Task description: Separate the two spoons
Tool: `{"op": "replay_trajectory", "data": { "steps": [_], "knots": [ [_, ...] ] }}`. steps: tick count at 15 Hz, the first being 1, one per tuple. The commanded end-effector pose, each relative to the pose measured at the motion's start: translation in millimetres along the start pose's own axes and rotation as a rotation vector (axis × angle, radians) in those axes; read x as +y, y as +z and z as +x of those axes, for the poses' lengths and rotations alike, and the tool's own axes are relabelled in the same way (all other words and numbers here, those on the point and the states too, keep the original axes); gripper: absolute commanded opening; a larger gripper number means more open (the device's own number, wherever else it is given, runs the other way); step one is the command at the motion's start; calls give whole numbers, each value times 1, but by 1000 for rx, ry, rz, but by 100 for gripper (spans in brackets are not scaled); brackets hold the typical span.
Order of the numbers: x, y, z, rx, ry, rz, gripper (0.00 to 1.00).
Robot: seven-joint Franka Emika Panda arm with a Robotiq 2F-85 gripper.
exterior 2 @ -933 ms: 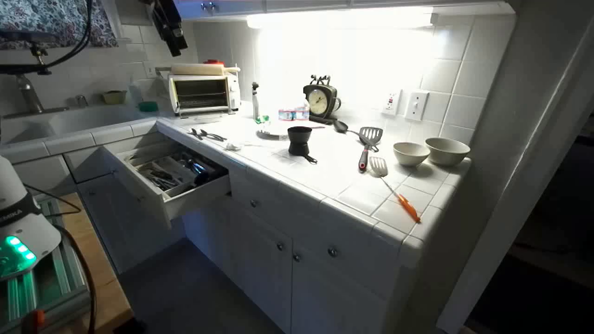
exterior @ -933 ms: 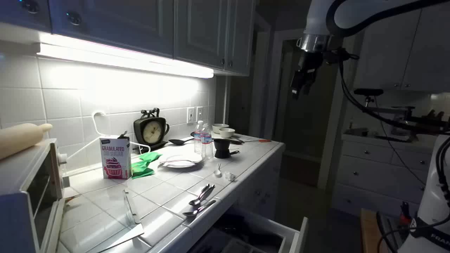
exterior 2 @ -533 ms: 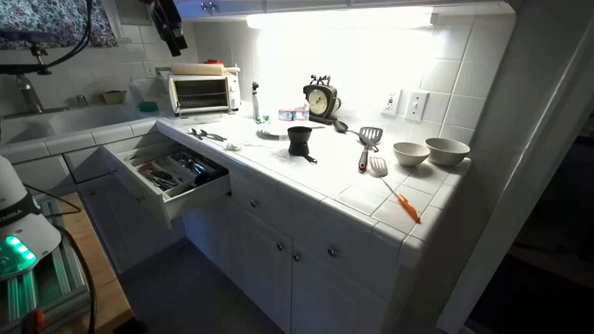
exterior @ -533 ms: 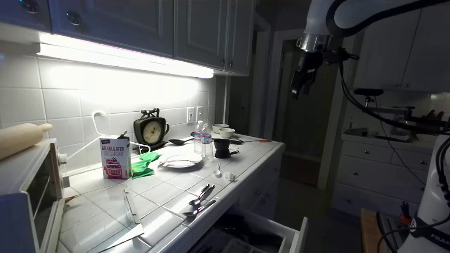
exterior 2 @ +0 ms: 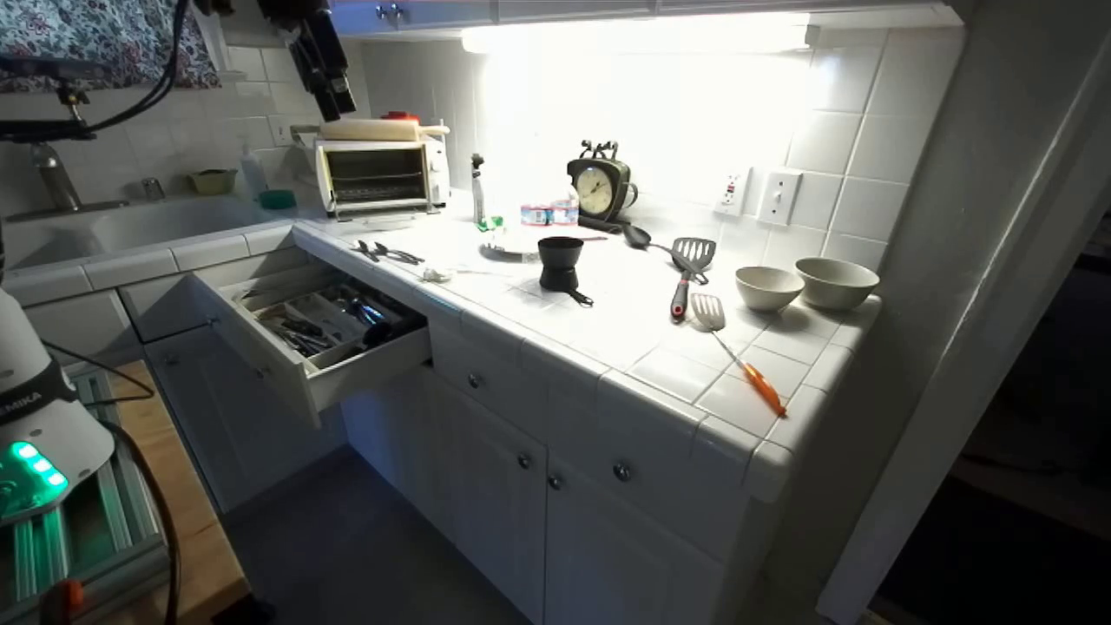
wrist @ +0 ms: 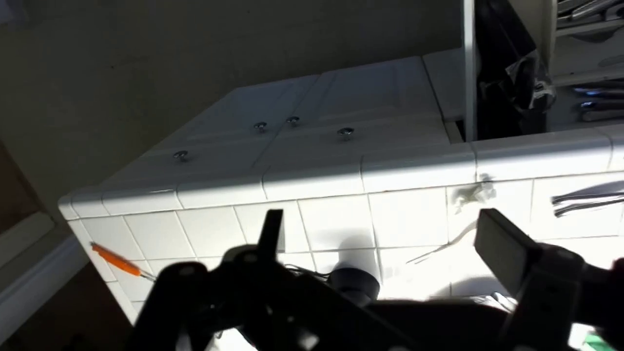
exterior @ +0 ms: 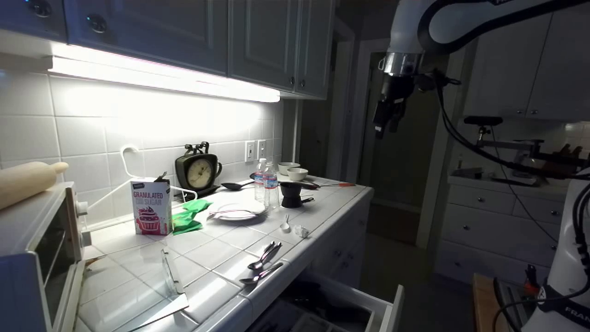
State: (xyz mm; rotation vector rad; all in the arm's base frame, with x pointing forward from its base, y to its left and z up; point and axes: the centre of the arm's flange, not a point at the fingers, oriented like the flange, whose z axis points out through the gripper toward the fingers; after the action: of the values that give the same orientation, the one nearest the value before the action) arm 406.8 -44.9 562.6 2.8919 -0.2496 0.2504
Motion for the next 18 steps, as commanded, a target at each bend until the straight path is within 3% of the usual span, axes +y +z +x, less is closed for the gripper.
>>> {"op": "replay_trajectory", "data": {
  "steps": [1,7,11,12,18],
  "knots": [
    [-34,16,11,-51,11,47,100],
    [-82,36,5,-69,-59,59,100],
    [-109,46,10,-24,-72,67,100],
    [-95,37,9,-40,-88,54,100],
    [-105,43,12,-34,-91,56,100]
  ]
}}
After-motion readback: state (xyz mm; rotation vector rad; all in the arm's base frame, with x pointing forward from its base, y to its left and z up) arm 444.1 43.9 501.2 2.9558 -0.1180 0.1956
